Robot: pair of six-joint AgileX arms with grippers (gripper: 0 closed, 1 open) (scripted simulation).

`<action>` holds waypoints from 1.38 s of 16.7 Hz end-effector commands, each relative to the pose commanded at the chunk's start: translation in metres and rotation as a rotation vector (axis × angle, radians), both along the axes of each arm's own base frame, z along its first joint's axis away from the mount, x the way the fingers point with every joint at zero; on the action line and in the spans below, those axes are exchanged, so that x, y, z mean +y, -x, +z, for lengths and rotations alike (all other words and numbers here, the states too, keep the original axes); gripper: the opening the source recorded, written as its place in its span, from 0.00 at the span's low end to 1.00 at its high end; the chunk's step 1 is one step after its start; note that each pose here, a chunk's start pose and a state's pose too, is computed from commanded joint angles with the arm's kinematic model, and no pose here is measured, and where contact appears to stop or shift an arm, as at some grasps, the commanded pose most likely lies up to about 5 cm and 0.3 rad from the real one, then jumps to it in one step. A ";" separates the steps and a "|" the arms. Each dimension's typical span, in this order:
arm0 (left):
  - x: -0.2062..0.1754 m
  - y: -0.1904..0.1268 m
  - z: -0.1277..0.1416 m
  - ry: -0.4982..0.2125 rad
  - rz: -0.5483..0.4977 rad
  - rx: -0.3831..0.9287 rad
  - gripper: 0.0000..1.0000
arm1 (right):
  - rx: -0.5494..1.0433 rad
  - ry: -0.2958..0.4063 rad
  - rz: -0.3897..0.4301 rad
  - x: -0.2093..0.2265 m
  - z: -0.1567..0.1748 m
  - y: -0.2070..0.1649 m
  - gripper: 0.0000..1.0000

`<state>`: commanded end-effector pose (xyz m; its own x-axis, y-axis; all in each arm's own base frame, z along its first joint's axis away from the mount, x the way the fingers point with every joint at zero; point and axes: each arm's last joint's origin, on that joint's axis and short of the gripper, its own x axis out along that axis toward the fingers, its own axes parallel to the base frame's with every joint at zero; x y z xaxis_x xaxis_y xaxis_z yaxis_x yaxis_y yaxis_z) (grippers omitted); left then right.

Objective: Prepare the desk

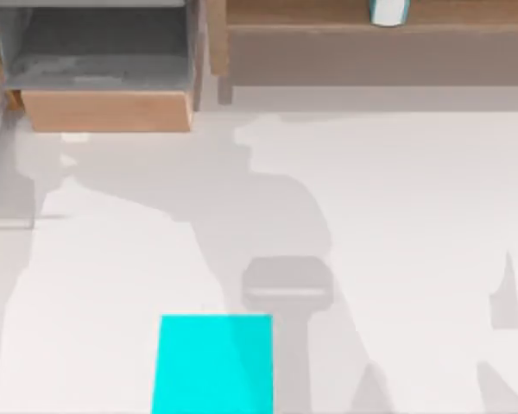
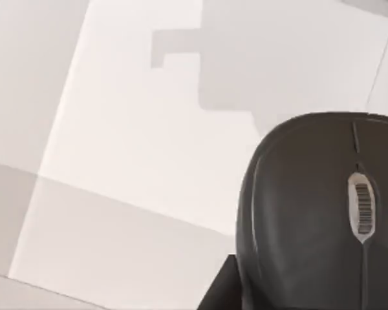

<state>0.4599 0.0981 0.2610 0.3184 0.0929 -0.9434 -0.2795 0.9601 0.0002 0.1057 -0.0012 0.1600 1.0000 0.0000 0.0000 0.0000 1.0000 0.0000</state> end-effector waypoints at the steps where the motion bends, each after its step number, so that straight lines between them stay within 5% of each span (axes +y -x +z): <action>1: -0.017 0.004 0.004 0.004 -0.015 -0.008 0.00 | 0.000 0.000 0.000 0.000 0.000 0.000 1.00; 6: -0.112 0.032 -0.001 0.039 -0.113 0.016 0.00 | 0.000 0.000 0.000 0.000 0.000 0.000 1.00; 13: -0.235 0.114 -0.047 0.057 -0.230 0.140 0.00 | 0.000 0.000 0.000 0.000 0.000 0.000 1.00; 23: -0.316 0.244 -0.103 0.036 -0.275 0.230 0.00 | 0.000 0.000 0.000 0.000 0.000 0.000 1.00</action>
